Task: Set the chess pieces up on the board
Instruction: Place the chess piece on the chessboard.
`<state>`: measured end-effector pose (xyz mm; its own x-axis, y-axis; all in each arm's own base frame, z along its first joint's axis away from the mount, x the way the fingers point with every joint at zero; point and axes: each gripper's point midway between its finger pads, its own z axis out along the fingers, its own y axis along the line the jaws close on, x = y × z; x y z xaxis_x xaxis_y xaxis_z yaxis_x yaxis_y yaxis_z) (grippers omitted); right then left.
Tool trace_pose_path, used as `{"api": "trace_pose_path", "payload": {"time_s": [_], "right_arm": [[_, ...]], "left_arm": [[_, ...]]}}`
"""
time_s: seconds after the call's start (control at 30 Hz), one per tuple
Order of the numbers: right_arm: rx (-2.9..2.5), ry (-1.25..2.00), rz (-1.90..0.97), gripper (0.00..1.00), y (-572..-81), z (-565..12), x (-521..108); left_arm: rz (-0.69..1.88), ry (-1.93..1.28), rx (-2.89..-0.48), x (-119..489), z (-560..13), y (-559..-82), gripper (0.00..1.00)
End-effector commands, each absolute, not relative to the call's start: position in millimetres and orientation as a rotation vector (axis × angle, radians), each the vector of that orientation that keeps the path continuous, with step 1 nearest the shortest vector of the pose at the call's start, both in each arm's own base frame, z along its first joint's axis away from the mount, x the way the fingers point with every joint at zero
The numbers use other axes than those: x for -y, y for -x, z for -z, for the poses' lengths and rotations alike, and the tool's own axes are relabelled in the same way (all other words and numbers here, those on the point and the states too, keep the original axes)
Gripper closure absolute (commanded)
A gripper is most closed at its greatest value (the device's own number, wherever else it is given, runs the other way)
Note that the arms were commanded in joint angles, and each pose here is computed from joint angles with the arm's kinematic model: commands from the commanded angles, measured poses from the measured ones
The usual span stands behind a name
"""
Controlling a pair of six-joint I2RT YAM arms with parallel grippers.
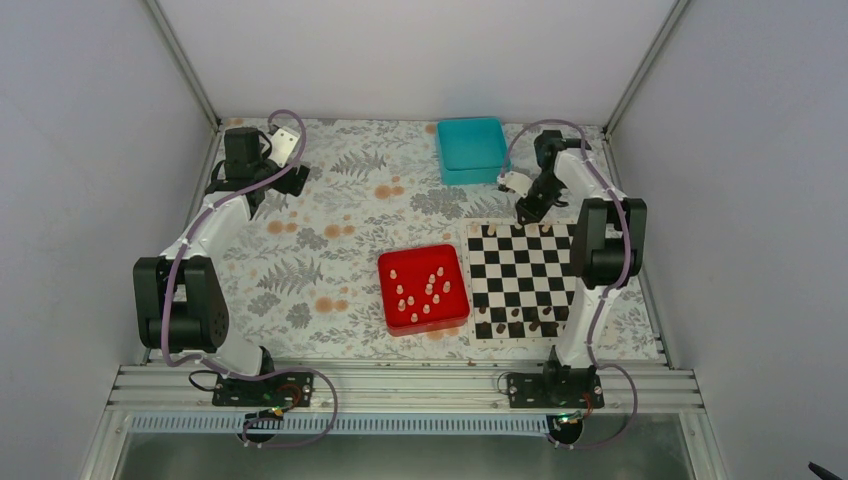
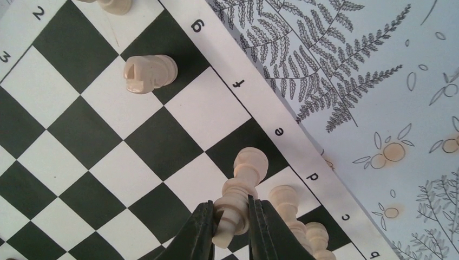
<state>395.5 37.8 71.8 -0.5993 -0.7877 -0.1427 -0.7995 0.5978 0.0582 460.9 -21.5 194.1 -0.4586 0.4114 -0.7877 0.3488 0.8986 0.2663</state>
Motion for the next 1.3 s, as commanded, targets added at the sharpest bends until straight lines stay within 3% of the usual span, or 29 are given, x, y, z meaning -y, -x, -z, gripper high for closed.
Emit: {"api": "trace_pose_path", "payload": {"time_s": [0.0, 0.73, 0.87, 1.03, 1.27], "right_arm": [[-2.708, 1.380, -0.215, 0.89, -394, -70, -41], [-2.776, 1.395, -0.244, 0.88, -385, -41, -39], [-2.768, 1.384, -0.235, 0.82, -389, -40, -39], [-2.725, 1.368, -0.184, 0.67, -399, -53, -38], [-2.652, 1.337, -0.122, 0.58, -415, -84, -39]], "left_arm": [[-0.095, -0.557, -2.086, 21, -193, -463, 0.00], [-0.090, -0.560, -2.090, 21, -192, -465, 0.00], [-0.092, -0.559, -2.089, 21, -192, -464, 0.00], [-0.092, -0.560, -2.092, 21, -191, -465, 0.00], [-0.091, -0.561, -2.091, 21, -192, -465, 0.00]]}}
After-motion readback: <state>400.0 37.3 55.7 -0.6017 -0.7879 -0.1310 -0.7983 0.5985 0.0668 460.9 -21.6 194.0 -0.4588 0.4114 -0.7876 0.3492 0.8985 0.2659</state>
